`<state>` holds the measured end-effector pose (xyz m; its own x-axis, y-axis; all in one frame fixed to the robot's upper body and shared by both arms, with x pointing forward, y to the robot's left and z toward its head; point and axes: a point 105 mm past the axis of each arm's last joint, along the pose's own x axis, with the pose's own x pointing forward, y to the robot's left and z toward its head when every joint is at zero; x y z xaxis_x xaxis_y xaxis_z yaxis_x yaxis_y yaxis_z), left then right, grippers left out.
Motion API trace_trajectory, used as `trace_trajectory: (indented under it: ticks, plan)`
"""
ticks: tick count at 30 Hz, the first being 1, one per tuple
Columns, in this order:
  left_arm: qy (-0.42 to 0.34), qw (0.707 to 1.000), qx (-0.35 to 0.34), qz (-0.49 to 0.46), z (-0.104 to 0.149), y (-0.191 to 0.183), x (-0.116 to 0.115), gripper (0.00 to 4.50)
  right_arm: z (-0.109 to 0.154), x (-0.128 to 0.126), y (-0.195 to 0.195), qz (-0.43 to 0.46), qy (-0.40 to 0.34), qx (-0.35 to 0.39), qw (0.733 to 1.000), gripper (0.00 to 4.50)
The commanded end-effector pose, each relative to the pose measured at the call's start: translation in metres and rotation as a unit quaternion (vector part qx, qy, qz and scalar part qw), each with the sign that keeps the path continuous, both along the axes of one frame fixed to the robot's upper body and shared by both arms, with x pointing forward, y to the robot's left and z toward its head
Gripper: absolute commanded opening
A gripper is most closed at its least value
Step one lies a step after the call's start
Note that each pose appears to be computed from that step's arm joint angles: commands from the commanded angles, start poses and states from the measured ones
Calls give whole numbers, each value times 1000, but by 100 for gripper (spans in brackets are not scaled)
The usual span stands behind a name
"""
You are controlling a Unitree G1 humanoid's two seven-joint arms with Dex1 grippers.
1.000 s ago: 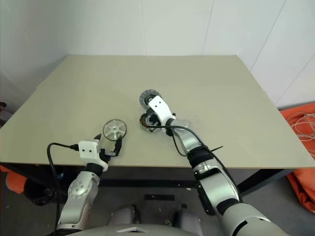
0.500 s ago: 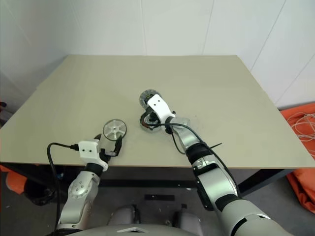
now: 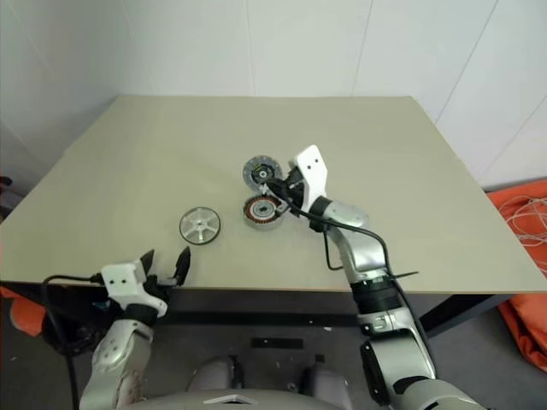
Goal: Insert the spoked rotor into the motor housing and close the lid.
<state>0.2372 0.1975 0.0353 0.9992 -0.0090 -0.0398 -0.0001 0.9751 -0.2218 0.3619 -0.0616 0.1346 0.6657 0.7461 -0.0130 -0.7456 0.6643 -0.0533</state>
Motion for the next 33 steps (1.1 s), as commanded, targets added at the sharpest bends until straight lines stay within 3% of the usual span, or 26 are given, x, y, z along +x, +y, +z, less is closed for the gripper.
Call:
trace_trajectory:
  ticks: [1,6,15,33]
  plan:
    - [-28,998,-49,-22,18,-5,-2,450,14,-1,-10,-17,-15,12,1000,4]
    - [-46,989,-143,1,32,2,4,450,6,-1,-16,-29,-2,2,1000,4]
    - [-54,969,-234,59,51,30,30,450,0,-5,-14,-34,2,-7,999,4]
    - [53,974,-222,-6,42,13,50,450,1,-3,-16,-52,-1,-6,999,4]
